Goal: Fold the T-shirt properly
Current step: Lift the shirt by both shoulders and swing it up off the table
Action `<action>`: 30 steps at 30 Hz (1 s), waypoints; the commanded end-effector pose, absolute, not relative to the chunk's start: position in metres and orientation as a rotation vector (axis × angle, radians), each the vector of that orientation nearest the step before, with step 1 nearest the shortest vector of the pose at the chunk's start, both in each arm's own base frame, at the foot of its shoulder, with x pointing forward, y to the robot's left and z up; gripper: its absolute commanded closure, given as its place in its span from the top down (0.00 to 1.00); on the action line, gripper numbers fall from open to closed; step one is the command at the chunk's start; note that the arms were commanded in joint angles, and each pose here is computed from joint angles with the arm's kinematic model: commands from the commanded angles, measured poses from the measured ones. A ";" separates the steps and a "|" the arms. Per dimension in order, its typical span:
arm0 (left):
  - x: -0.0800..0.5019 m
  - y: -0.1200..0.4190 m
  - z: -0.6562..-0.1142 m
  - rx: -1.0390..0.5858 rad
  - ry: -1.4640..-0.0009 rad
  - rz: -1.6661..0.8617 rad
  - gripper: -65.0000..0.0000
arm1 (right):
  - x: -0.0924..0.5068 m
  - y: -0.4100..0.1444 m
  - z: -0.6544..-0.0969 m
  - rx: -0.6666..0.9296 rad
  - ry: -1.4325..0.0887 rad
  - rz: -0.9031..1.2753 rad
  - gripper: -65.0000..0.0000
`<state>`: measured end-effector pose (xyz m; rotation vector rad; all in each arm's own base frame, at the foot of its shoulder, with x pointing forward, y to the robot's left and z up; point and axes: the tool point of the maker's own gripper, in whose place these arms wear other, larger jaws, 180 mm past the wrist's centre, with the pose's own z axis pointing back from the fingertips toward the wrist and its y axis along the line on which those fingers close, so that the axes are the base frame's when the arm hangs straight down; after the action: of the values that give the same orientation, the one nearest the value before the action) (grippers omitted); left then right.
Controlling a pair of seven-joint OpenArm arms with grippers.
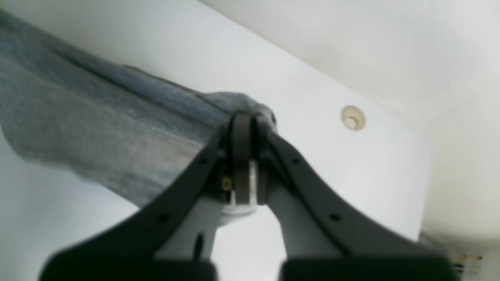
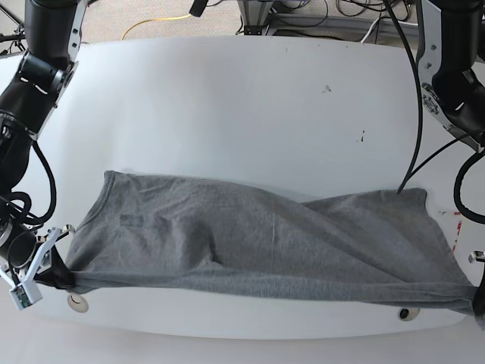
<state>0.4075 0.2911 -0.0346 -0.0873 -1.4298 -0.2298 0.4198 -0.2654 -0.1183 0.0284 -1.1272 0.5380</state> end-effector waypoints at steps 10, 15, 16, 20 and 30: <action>0.410 0.311 0.103 -0.019 -1.720 -0.240 0.02 | 0.456 -0.268 0.011 -0.169 -1.249 0.675 0.00; 0.412 0.306 0.144 0.001 -1.773 -0.264 0.02 | 0.458 -0.252 0.064 -0.264 -1.298 0.761 0.00; 0.410 0.306 0.151 0.002 -1.788 -0.264 0.02 | 0.456 -0.250 0.074 -0.290 -1.305 0.776 0.00; 0.410 0.304 0.152 0.002 -1.787 -0.271 0.02 | 0.454 -0.251 0.084 -0.311 -1.315 0.783 0.00; 0.422 0.296 0.062 0.027 -1.598 -0.299 0.02 | 0.447 -0.268 0.014 -0.236 -1.230 0.721 0.00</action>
<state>0.4336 0.2964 0.0375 -0.0215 -1.5113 -0.2785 0.4562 -0.2555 -0.0117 -0.1784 -1.1598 0.7476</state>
